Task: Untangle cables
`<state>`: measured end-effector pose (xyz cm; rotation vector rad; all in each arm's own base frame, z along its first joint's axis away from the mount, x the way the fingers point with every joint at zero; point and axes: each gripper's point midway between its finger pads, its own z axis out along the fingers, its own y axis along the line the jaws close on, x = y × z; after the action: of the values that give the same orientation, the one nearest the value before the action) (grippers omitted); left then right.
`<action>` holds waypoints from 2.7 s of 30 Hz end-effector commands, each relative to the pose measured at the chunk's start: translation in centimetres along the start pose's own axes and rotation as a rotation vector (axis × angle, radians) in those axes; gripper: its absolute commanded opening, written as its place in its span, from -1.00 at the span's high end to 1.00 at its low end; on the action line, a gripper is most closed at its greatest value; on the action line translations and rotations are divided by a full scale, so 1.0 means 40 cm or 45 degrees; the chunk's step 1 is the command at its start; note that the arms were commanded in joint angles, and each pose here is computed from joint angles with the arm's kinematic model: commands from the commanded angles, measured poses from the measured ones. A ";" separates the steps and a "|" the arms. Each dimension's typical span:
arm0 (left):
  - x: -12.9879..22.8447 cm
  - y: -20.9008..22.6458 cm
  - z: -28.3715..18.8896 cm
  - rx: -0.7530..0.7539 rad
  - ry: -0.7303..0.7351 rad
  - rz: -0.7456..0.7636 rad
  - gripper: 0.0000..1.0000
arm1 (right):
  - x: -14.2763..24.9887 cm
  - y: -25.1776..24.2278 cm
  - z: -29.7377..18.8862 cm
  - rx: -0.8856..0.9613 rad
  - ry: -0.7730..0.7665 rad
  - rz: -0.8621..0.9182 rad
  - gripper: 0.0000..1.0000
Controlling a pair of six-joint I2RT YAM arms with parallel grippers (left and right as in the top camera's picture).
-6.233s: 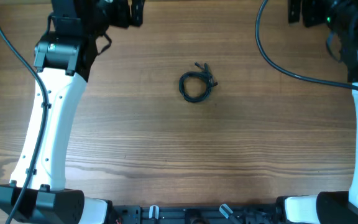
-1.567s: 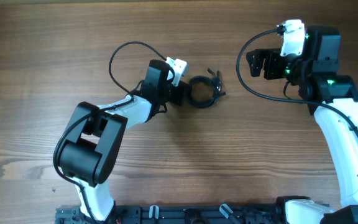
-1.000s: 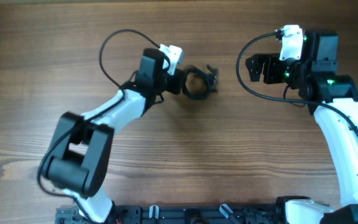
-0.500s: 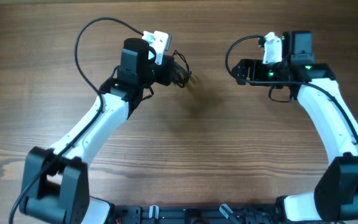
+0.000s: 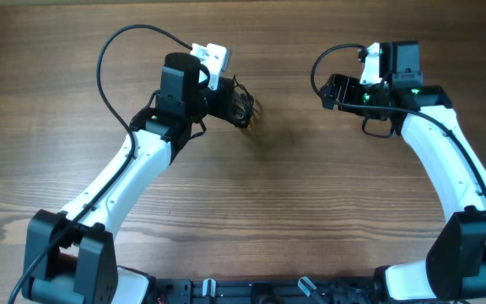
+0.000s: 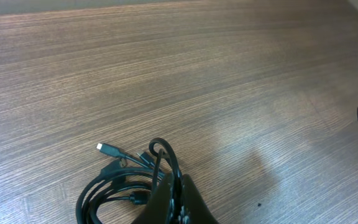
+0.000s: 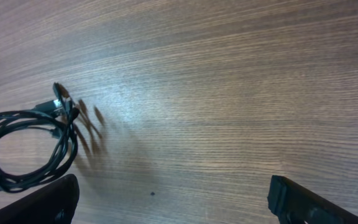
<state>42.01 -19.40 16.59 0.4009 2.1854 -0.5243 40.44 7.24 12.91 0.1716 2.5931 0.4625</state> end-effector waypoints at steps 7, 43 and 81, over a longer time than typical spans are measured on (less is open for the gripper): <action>-0.035 -0.011 -0.023 -0.002 -0.043 0.025 0.92 | -0.029 0.004 0.009 -0.009 -0.054 -0.038 -1.00; -0.290 -0.112 -0.229 -0.004 -0.353 0.148 0.92 | 0.044 0.366 0.084 -0.811 0.136 -0.079 -0.59; -0.287 -0.069 -0.230 -0.133 -0.345 0.163 0.92 | 0.064 0.377 0.138 -0.576 0.124 0.101 0.91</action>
<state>41.18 -19.98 28.95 0.4193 1.9596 -0.4739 40.44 25.53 14.68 -0.0038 2.4532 1.2279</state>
